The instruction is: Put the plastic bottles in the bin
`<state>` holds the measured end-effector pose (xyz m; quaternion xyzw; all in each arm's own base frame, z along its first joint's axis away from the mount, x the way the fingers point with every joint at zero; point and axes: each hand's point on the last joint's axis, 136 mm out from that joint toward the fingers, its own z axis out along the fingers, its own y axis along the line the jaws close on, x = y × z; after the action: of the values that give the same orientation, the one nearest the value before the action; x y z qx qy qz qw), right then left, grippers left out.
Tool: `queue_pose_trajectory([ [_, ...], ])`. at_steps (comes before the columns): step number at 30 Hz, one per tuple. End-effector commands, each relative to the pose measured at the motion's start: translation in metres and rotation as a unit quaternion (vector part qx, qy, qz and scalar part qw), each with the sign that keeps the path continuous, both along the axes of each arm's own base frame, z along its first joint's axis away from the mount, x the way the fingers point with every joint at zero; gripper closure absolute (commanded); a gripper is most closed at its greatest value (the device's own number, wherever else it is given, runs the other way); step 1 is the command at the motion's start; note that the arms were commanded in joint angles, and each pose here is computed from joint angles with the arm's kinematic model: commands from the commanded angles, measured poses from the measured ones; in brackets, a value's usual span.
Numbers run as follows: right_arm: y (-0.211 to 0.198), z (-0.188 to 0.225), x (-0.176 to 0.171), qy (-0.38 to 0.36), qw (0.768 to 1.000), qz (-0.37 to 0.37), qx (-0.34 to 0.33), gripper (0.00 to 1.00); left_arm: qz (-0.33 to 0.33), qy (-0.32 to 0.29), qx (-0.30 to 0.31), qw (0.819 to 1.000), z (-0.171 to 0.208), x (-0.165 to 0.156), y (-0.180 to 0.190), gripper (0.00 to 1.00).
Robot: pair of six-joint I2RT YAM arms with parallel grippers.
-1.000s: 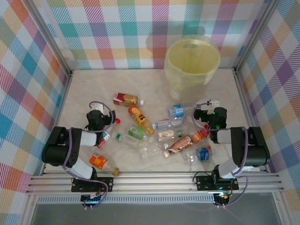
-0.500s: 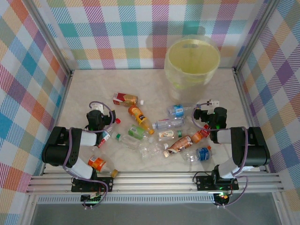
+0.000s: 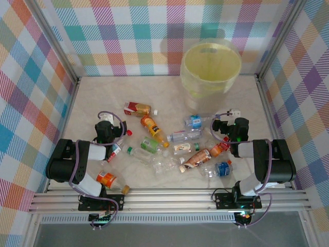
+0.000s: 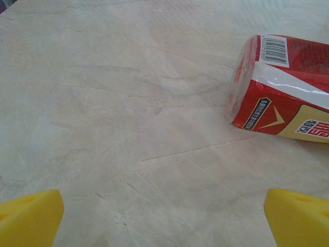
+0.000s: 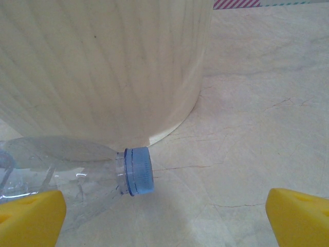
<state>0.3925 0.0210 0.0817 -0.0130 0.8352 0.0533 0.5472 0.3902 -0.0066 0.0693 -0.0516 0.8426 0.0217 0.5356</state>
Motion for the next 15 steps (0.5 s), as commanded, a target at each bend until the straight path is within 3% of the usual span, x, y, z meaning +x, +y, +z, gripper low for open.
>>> queue_pose_trajectory([
  [1, 0.002, 0.011, 0.005, -0.016, 1.000, 0.008, 0.003, 0.00, 0.008, -0.019, -0.002, 1.000, 0.012, 0.006, 0.004, 0.00],
  [15, -0.003, 0.028, -0.003, -0.041, 0.999, -0.008, 0.002, 0.00, 0.008, -0.046, -0.004, 0.999, 0.027, -0.005, 0.004, 0.00],
])
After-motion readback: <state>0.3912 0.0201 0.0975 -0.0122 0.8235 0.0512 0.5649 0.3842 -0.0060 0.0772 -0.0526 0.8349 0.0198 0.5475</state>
